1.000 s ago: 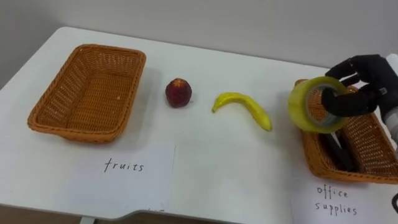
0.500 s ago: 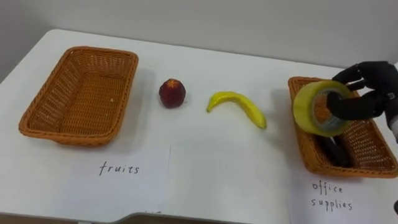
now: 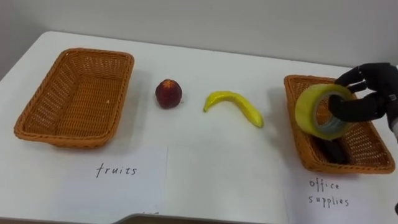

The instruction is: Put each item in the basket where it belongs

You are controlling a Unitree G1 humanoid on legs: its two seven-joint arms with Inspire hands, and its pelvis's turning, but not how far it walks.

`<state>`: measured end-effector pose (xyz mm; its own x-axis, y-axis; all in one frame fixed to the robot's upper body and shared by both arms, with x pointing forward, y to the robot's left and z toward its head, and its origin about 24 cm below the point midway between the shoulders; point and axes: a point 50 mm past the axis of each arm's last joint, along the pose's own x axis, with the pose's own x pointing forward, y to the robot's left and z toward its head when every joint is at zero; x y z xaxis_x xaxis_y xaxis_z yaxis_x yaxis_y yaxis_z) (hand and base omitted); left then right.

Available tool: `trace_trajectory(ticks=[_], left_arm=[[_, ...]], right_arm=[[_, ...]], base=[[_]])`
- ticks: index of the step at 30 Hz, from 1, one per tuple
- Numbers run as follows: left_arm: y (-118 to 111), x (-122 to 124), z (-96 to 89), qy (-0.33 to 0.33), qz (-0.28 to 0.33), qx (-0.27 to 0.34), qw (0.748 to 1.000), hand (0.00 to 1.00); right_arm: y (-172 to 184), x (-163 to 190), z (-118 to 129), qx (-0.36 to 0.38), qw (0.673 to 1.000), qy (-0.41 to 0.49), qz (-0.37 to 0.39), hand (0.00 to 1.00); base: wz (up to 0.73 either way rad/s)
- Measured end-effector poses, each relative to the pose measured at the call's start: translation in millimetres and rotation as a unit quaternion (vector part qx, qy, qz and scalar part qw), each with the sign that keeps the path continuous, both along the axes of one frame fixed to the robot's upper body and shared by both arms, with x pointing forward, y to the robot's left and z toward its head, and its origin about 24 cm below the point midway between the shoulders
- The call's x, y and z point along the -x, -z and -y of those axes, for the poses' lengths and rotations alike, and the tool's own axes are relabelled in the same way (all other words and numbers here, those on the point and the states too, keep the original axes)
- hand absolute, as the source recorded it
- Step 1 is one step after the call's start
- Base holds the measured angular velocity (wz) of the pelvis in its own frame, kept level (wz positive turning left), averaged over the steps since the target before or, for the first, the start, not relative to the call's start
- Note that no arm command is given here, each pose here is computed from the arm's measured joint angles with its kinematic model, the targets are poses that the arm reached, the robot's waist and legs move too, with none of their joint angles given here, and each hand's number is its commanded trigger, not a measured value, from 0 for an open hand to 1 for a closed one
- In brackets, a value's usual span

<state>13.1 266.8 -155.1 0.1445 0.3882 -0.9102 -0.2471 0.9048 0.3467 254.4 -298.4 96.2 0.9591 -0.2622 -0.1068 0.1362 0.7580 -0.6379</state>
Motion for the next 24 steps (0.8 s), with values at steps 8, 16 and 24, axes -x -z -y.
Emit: trace_trajectory(ticks=[8,16,24], left_arm=[[-0.7,-3.0,-0.3,0.001,0.006,-0.001,1.000,0.00],[-0.6,-3.1,-0.2,0.001,0.006,-0.001,1.000,0.00],[-0.7,-5.4,-0.2,0.001,0.009,-0.001,1.000,0.00]], right_arm=[[-1.7,1.4,4.0,0.018,1.000,0.012,-0.001,0.00],[-2.7,2.9,8.0,0.020,1.000,0.022,0.001,0.00],[-2.7,2.9,8.0,0.020,1.000,0.022,0.001,0.00]], base=[[0.00],[0.00],[0.00]])
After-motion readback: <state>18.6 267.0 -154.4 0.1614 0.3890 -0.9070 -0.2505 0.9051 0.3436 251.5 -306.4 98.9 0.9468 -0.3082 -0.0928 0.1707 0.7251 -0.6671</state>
